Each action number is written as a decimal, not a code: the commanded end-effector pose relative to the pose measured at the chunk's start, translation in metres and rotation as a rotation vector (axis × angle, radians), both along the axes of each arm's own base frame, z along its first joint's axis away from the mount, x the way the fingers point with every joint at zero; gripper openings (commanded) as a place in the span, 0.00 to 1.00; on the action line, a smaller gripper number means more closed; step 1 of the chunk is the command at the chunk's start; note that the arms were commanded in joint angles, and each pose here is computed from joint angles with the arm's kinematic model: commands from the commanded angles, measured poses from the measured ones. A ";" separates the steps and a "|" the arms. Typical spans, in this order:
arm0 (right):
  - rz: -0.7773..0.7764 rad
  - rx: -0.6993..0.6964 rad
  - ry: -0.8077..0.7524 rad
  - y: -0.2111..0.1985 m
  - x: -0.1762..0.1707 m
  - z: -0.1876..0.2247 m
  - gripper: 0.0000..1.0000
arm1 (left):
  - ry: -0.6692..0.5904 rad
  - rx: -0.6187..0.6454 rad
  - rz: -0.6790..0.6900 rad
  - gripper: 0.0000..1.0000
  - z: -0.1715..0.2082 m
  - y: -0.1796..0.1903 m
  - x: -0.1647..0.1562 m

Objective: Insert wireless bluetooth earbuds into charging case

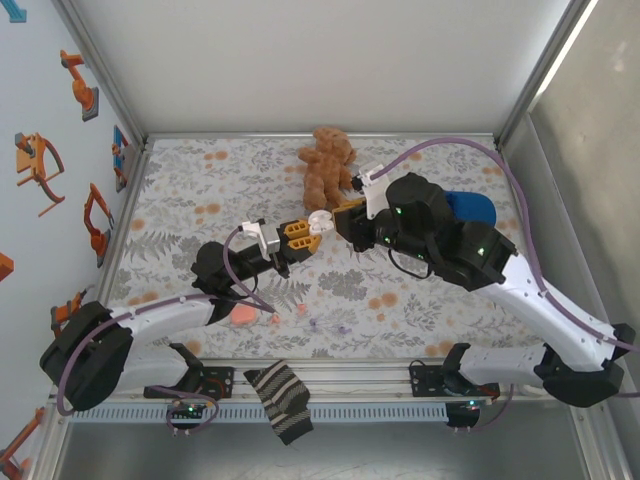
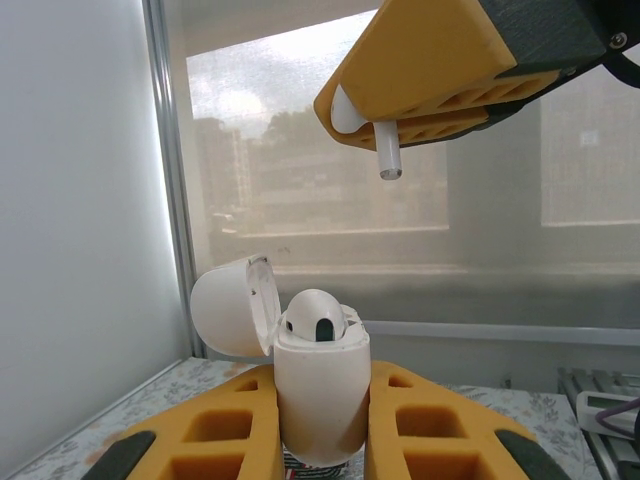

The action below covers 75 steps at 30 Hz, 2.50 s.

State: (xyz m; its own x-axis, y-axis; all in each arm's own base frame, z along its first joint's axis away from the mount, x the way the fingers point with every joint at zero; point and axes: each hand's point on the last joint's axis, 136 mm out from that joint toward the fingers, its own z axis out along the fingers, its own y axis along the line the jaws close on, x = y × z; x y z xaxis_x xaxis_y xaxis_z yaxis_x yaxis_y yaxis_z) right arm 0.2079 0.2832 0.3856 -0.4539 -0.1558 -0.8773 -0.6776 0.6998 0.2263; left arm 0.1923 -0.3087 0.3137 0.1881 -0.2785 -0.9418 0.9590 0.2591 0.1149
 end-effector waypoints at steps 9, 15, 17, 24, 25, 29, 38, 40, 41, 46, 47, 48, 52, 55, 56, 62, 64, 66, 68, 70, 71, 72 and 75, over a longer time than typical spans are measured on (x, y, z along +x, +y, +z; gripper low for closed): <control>-0.033 -0.050 -0.045 0.016 0.011 -0.012 0.19 | -0.045 -0.080 -0.040 0.05 0.026 0.000 -0.008; -0.051 -0.089 -0.044 0.016 0.014 -0.021 0.19 | -0.044 -0.088 -0.044 0.05 0.027 0.000 -0.008; -0.053 -0.096 -0.040 0.016 0.014 -0.024 0.19 | -0.045 -0.089 -0.045 0.05 0.027 0.000 -0.008; -0.054 -0.113 -0.032 0.015 0.013 -0.028 0.19 | -0.044 -0.086 -0.043 0.05 0.026 0.000 -0.008; -0.055 -0.118 -0.030 0.014 0.013 -0.030 0.19 | -0.044 -0.086 -0.042 0.05 0.026 0.000 -0.008; -0.056 -0.119 -0.023 0.015 0.013 -0.034 0.19 | -0.044 -0.086 -0.043 0.05 0.025 0.000 -0.008; -0.048 -0.130 -0.006 0.016 0.010 -0.039 0.19 | -0.046 -0.088 -0.040 0.05 0.026 0.001 -0.009; -0.045 -0.127 0.000 0.016 0.009 -0.038 0.19 | -0.045 -0.087 -0.040 0.05 0.026 0.001 -0.009; -0.044 -0.125 0.004 0.016 0.008 -0.039 0.19 | -0.045 -0.088 -0.039 0.05 0.026 0.001 -0.009; -0.046 -0.140 0.017 0.016 0.008 -0.043 0.20 | -0.045 -0.086 -0.039 0.05 0.025 0.001 -0.009; -0.048 -0.144 0.019 0.015 0.008 -0.044 0.20 | -0.047 -0.086 -0.040 0.05 0.026 0.001 -0.009; -0.049 -0.147 0.021 0.015 0.008 -0.045 0.20 | -0.046 -0.085 -0.038 0.05 0.025 0.001 -0.009; -0.051 -0.153 0.025 0.014 0.008 -0.046 0.20 | -0.047 -0.086 -0.039 0.05 0.026 0.001 -0.009; -0.052 -0.162 0.032 0.014 0.008 -0.049 0.21 | -0.046 -0.084 -0.038 0.05 0.025 0.001 -0.009; -0.053 -0.164 0.034 0.014 0.008 -0.049 0.22 | -0.046 -0.085 -0.039 0.05 0.025 0.001 -0.009; -0.078 -0.145 0.034 0.012 0.010 -0.044 0.27 | -0.047 -0.085 -0.040 0.05 0.026 0.001 -0.010; -0.073 -0.130 0.031 0.014 0.010 -0.040 0.30 | -0.045 -0.084 -0.038 0.05 0.025 0.001 -0.010; -0.066 -0.120 0.028 0.015 0.009 -0.036 0.32 | -0.045 -0.084 -0.039 0.05 0.025 0.001 -0.009; -0.071 -0.110 0.020 0.015 0.010 -0.031 0.35 | -0.043 -0.083 -0.039 0.05 0.024 0.001 -0.009; -0.080 -0.098 0.012 0.012 0.010 -0.025 0.37 | -0.041 -0.082 -0.039 0.05 0.023 0.001 -0.009; -0.081 -0.088 0.006 0.011 0.010 -0.021 0.38 | -0.039 -0.081 -0.039 0.05 0.023 0.000 -0.008; -0.084 -0.080 0.002 0.010 0.010 -0.018 0.40 | -0.039 -0.081 -0.041 0.05 0.023 0.000 -0.009; -0.097 -0.050 -0.018 0.005 0.009 -0.003 0.45 | -0.036 -0.083 -0.042 0.05 0.023 0.000 -0.008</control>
